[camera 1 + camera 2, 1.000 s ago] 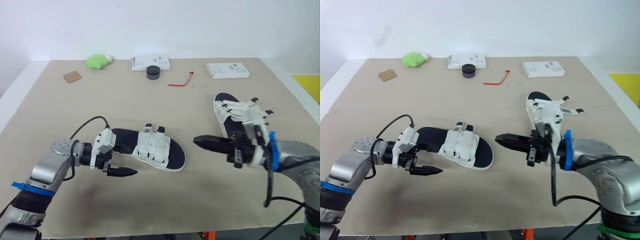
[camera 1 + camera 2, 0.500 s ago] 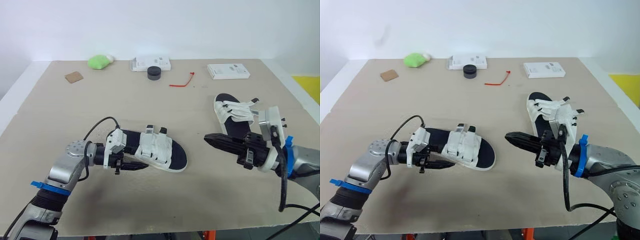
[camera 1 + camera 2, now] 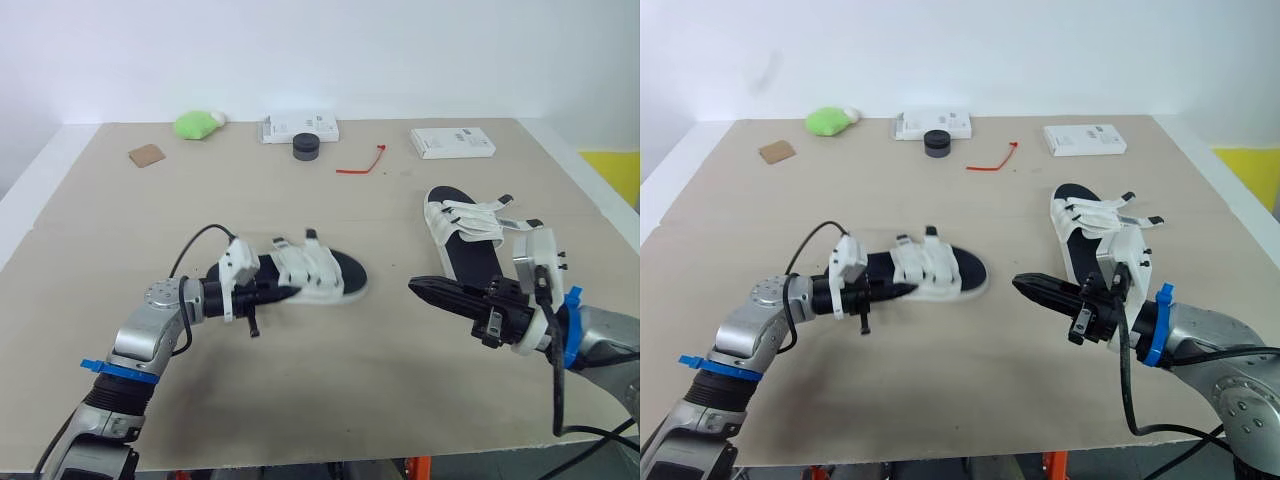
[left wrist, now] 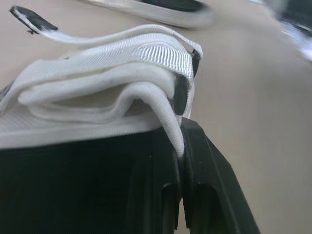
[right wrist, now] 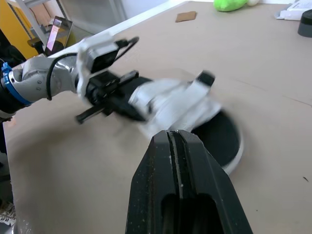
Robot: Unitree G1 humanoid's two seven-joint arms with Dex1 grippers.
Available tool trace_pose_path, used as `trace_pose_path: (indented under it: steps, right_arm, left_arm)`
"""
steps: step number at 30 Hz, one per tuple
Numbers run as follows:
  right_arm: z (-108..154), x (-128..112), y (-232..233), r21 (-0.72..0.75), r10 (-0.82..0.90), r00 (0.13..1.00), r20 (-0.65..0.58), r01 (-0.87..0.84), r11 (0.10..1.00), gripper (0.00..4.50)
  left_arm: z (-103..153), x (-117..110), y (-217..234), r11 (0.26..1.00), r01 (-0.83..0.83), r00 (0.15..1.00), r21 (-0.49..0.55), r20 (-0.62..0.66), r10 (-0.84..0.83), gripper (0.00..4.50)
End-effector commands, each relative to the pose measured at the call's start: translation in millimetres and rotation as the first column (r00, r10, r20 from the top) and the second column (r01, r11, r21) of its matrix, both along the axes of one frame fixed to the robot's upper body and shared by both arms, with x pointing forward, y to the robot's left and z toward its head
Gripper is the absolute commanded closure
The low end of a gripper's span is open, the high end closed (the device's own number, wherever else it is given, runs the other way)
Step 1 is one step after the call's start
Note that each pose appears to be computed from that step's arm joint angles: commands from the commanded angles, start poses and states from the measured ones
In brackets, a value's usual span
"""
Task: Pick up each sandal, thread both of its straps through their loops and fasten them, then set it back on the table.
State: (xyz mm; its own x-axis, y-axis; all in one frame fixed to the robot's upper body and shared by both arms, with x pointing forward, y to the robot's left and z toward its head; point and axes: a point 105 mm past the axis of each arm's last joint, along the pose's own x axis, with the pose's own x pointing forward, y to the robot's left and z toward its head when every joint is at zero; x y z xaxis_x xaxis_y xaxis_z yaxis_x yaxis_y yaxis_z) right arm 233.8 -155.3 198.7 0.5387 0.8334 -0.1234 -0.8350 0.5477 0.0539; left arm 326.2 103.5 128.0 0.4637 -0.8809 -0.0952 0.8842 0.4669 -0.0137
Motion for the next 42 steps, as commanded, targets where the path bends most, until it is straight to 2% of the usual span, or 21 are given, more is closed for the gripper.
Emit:
trace_pose_path:
  steps: [1,3,5,8,11,15,16,17,19,20,22,25,28,33,37,39,42]
  right_arm:
    - [2.3,3.9,8.5,-0.002,0.037,0.999,0.034,-0.037,0.999,4.5]
    - [3.9,7.7,11.3,0.002,0.051,0.998,0.045,-0.051,0.999,4.5]
    - [8.0,12.8,12.0,0.009,0.048,0.997,0.066,-0.049,0.999,4.5]
    - [18.0,27.9,6.2,0.012,-0.021,0.99,0.142,0.02,1.0,4.5]
    - [26.0,26.6,12.7,0.019,0.009,0.983,0.181,-0.013,1.0,4.5]
    - [21.7,27.5,23.4,0.023,0.037,0.985,0.171,-0.042,0.999,4.5]
    - [19.5,28.8,24.6,0.022,0.035,0.985,0.167,-0.039,0.999,4.5]
    - [17.5,28.8,24.5,0.023,0.035,0.986,0.162,-0.039,0.999,4.5]
    - [14.0,29.2,26.2,0.021,0.038,0.987,0.154,-0.042,0.999,4.5]
    - [12.7,28.8,27.2,0.021,0.042,0.988,0.151,-0.046,0.999,4.5]
    - [12.0,29.3,29.6,0.025,0.048,0.987,0.151,-0.053,0.998,4.5]
    - [10.3,32.8,30.1,0.027,0.043,0.987,0.153,-0.048,0.998,4.5]
    - [9.9,35.6,32.9,0.036,0.048,0.987,0.156,-0.054,0.998,4.5]
    - [12.5,41.0,35.9,0.046,0.064,0.984,0.168,-0.073,0.996,4.5]
    - [14.4,44.5,37.5,0.051,0.079,0.981,0.175,-0.09,0.995,4.5]
    - [14.6,45.8,38.7,0.051,0.089,0.98,0.176,-0.099,0.994,4.5]
    - [13.5,47.1,40.8,0.045,0.104,0.979,0.175,-0.113,0.993,4.5]
  left_arm:
    - [30.3,20.3,37.6,0.957,-0.286,0.954,-0.046,0.076,0.289,4.42]
    - [36.8,29.7,64.0,0.875,-0.48,0.871,-0.06,0.084,0.483,4.42]
    - [40.9,31.2,79.3,0.821,-0.567,0.816,-0.065,0.094,0.571,4.42]
    - [36.8,29.7,105.7,0.684,-0.729,0.677,-0.031,0.116,0.726,4.42]
    - [23.8,19.2,106.0,0.649,-0.759,0.647,-0.05,0.047,0.761,4.42]
    - [15.9,20.2,102.0,0.661,-0.749,0.662,-0.041,-0.001,0.75,4.42]
    - [15.6,22.8,102.8,0.652,-0.757,0.653,-0.044,-0.008,0.758,3.96]
    - [14.8,24.8,100.6,0.65,-0.759,0.651,-0.046,-0.017,0.759,3.96]
    - [18.7,31.1,96.7,0.636,-0.769,0.638,-0.067,-0.022,0.77,3.06]
    - [22.2,34.5,94.9,0.624,-0.778,0.627,-0.078,-0.016,0.779,2.47]
    - [29.2,40.6,95.6,0.593,-0.799,0.596,-0.101,-0.004,0.803,1.72]
    - [38.1,47.4,91.6,0.564,-0.814,0.569,-0.136,0.002,0.822,0.14]
    - [48.8,52.6,79.5,0.566,-0.806,0.571,-0.174,0.024,0.821,0.06]
    - [56.5,50.9,62.7,0.639,-0.756,0.634,-0.141,0.084,0.769,0.06]
    - [51.3,38.8,52.0,0.729,-0.681,0.724,-0.071,0.087,0.684,0.06]
    - [44.9,31.7,55.3,0.749,-0.662,0.746,0.011,0.107,0.658,0.06]
    - [33.4,17.3,66.2,0.766,-0.633,0.774,0.106,0.073,0.629,0.06]
